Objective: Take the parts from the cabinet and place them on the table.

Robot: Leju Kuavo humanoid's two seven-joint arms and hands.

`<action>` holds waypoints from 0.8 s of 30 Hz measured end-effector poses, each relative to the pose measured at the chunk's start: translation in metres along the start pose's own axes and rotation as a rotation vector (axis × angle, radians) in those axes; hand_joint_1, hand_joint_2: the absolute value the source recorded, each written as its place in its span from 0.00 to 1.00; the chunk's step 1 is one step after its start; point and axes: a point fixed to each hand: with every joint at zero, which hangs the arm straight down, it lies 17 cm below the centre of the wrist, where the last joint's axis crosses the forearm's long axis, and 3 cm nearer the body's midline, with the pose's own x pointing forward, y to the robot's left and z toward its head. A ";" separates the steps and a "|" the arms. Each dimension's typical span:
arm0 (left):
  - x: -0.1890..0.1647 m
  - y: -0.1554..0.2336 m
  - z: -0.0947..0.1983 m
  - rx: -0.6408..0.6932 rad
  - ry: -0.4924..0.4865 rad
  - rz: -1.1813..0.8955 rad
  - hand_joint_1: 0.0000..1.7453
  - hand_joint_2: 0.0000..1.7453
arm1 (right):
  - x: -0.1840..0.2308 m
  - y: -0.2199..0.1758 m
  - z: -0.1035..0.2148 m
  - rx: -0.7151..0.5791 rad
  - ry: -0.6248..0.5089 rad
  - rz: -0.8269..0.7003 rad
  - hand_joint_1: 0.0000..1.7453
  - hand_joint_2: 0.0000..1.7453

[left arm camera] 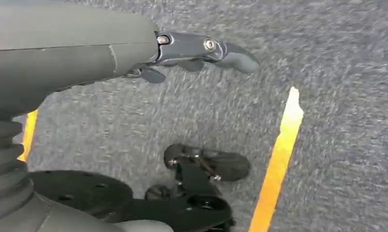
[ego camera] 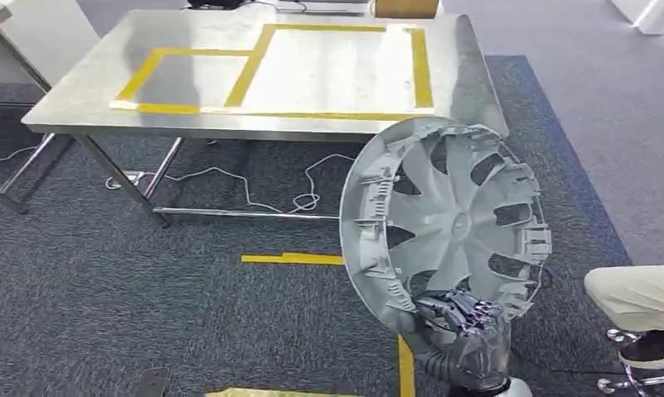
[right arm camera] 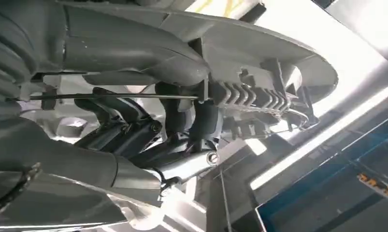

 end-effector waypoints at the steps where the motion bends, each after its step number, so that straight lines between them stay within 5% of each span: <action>1: -0.001 0.001 0.000 0.002 0.001 -0.001 0.00 1.00 | 0.000 0.000 0.000 -0.001 0.001 0.000 1.00 1.00; 24: -0.005 0.004 0.000 0.011 0.014 0.002 0.00 1.00 | -0.003 0.003 0.001 0.011 0.013 0.003 1.00 1.00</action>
